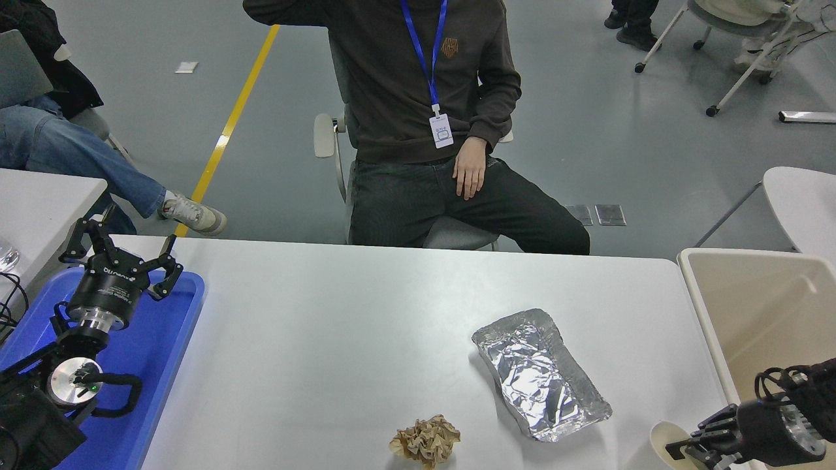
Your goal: Clean the table surface
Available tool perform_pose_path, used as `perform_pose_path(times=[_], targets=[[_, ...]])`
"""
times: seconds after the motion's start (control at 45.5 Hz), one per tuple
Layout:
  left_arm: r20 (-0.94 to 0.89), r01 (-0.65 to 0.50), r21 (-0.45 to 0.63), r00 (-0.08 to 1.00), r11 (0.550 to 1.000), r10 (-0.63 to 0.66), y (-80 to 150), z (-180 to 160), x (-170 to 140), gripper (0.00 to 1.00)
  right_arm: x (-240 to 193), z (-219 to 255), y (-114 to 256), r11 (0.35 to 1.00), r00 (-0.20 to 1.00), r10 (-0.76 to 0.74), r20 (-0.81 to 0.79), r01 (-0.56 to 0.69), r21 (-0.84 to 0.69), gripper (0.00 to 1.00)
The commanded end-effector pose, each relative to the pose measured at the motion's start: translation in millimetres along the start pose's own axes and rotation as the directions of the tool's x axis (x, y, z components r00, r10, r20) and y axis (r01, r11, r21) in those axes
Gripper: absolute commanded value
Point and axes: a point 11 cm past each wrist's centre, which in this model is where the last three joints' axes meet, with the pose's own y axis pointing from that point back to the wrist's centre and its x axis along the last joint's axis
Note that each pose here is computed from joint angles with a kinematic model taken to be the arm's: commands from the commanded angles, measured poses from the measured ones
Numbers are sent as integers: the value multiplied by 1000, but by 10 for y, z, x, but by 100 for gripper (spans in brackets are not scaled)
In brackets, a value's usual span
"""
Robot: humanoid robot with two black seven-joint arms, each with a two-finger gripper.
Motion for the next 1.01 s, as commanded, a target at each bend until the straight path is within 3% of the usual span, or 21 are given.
perform_pose_path(times=[0.0, 0.33, 0.659, 0.989], targets=[[0, 1, 1, 1000, 1000, -1, 0, -3, -2, 100, 111, -15, 35, 999, 1000, 27, -10, -27, 34, 0], [1, 0, 1, 1000, 1000, 0, 2, -1, 2, 100, 781, -96, 190, 956, 963, 261, 63, -267, 122, 0], [1, -1, 0, 1000, 1000, 1, 1, 1, 2, 100, 1010, -486, 171, 913, 954, 298, 41, -297, 280, 0], [1, -1, 0, 1000, 1000, 1, 1, 1, 2, 100, 1654, -530, 395, 765, 812, 521, 261, -581, 278, 0]])
